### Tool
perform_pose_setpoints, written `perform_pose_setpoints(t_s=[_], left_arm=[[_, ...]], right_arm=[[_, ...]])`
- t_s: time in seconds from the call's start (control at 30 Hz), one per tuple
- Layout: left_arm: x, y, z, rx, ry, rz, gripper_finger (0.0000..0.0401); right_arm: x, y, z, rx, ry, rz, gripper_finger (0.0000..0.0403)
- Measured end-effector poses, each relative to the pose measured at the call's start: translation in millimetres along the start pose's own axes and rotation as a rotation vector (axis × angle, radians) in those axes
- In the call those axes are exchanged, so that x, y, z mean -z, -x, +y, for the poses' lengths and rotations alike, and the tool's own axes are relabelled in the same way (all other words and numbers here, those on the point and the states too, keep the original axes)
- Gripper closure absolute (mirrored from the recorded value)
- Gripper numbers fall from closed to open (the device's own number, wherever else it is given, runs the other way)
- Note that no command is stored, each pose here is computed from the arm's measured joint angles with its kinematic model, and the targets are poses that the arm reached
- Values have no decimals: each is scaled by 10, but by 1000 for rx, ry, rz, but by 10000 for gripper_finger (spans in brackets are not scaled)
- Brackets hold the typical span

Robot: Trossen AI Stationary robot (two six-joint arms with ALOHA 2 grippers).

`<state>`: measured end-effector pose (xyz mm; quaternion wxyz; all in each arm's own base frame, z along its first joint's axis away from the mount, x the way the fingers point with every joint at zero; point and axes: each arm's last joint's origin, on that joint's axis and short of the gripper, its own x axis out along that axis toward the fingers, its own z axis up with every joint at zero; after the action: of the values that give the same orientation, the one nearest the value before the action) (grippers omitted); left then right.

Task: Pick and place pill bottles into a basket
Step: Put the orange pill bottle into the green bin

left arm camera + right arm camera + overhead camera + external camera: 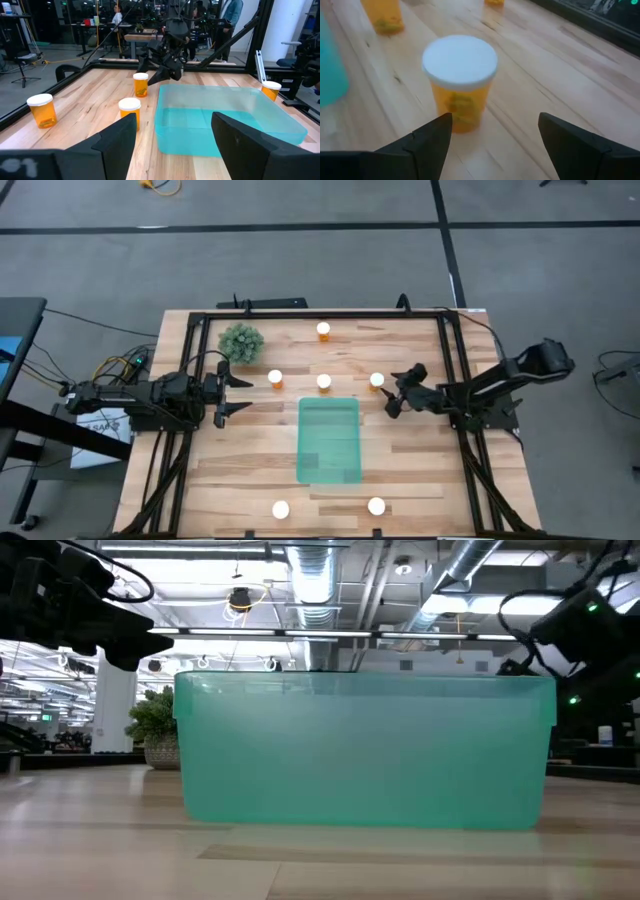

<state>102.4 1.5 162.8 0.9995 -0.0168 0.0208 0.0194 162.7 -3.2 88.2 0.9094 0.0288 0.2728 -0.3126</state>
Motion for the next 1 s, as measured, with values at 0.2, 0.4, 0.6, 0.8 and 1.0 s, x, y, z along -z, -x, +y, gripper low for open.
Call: perform_pose_setpoints(t_s=[0.2,0.4,0.6,0.8,1.0], left_arm=[[0,0,0,0,0,0,153],[0,0,0,0,0,0,153],[1,0,0,0,0,1,153],[1,0,0,0,0,0,153],[1,0,0,-1,0,1,153]], right_arm=[[-76,-180,111,28,19,30,111],[-190,-329,282,-30,90,50,111],[-274,-407,346,-14,103,28,111],[-339,-458,314,3,76,20,113],[-343,-476,297,-23,67,33,141]])
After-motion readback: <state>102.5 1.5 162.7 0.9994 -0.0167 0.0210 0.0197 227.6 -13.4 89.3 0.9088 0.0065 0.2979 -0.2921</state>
